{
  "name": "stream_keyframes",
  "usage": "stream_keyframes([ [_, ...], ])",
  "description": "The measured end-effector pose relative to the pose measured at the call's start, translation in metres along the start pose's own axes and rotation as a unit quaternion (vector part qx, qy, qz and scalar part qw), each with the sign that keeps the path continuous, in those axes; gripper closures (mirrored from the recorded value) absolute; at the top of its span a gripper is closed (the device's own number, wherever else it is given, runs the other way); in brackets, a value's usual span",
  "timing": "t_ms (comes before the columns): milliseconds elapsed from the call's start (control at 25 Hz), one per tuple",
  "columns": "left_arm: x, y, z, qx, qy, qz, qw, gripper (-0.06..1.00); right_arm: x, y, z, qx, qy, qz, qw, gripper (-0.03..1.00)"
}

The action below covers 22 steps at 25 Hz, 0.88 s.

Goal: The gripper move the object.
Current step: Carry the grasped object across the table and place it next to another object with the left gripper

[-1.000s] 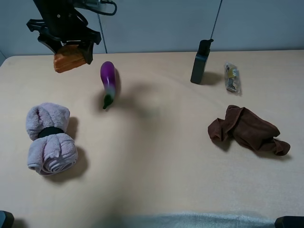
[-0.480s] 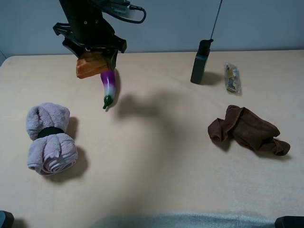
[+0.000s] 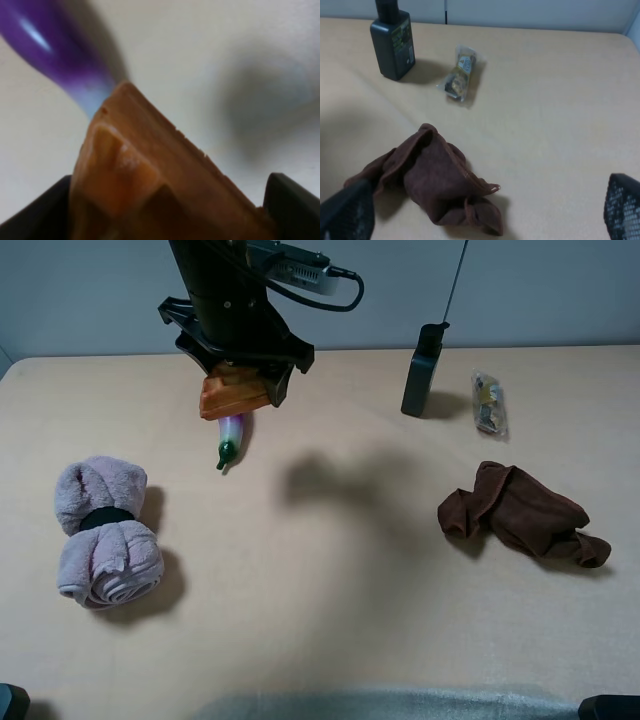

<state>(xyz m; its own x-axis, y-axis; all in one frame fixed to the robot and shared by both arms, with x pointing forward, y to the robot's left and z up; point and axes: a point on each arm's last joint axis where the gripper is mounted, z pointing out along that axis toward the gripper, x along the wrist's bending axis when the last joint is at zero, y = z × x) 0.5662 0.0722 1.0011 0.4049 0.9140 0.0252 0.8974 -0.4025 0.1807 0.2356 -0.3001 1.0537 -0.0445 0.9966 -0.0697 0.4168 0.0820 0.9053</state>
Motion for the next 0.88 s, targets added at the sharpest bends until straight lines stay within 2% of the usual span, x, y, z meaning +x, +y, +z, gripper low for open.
stream_keyframes([
  [520, -0.059, -0.010, -0.004, -0.029, -0.022, 0.067, 0.997, 0.23, 0.000, 0.000, 0.000, 0.000, 0.000, 0.000, 1.000, 0.28],
  [880, -0.094, -0.020, -0.008, -0.048, -0.040, 0.088, 0.994, 0.23, 0.000, 0.000, 0.000, 0.000, 0.000, 0.000, 1.000, 0.28],
])
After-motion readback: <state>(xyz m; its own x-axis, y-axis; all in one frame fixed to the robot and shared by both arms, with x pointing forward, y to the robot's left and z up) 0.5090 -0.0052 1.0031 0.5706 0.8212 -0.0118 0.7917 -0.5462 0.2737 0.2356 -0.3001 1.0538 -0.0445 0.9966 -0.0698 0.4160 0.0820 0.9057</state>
